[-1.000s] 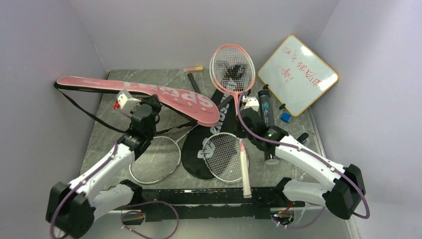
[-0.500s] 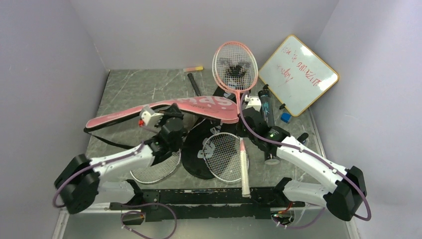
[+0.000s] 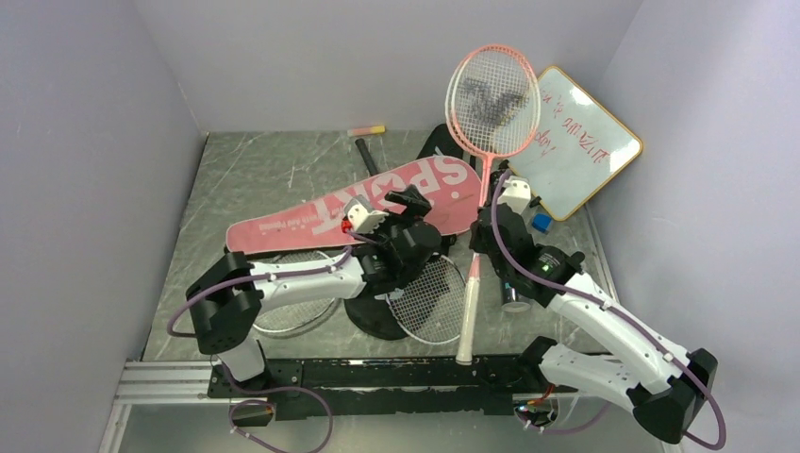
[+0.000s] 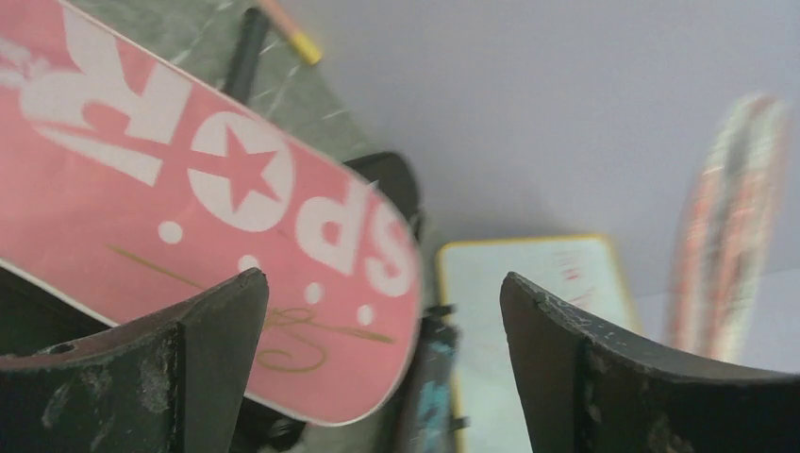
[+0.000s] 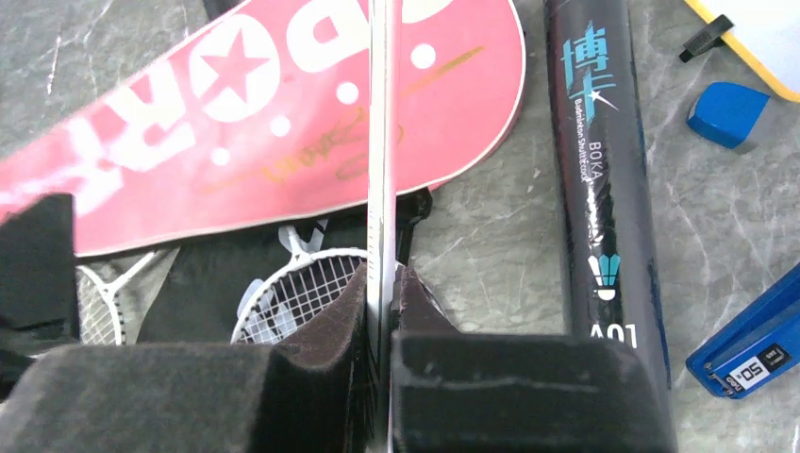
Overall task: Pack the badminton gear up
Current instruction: Adjust the racket bag at the center of the board, then adjust the racket in the racket bag.
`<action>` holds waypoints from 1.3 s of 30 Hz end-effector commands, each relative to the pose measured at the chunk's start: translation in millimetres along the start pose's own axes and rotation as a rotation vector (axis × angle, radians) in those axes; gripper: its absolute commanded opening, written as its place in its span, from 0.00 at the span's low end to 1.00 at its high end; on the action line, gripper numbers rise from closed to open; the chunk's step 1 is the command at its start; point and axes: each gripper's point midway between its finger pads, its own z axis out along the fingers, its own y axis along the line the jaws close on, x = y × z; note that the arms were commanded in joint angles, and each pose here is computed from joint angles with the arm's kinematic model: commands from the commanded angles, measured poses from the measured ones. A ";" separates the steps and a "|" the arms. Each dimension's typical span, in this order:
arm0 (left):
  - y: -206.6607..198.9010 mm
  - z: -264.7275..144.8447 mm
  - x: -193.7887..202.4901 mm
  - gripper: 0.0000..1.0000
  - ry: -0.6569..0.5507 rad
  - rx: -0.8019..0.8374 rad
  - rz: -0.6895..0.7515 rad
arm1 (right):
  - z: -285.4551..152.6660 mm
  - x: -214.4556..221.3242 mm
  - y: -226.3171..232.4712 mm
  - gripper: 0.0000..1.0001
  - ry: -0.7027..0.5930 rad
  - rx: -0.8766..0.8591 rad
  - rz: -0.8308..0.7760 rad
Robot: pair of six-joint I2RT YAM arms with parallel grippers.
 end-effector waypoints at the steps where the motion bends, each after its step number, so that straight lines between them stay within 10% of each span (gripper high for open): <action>1: 39.7 -7.5 12.4 0.97 0.120 -0.112 0.229 | -16.5 -39.9 0.2 0.00 -0.118 -0.008 0.080; 10: 39.8 -28.9 9.8 0.97 0.483 0.236 1.082 | -27.9 -49.3 2.1 0.00 -0.129 -0.045 0.078; 18: 90.6 -43.5 18.9 0.97 0.896 0.642 1.384 | -38.7 -50.6 -2.2 0.00 -0.138 -0.069 0.079; 26: 158.2 -11.6 77.1 0.97 1.238 0.603 1.675 | -50.0 -59.5 -1.8 0.00 -0.137 -0.089 0.057; 39: 185.0 38.8 70.6 0.82 1.152 0.567 1.927 | -46.3 -53.2 2.8 0.00 -0.124 -0.114 0.031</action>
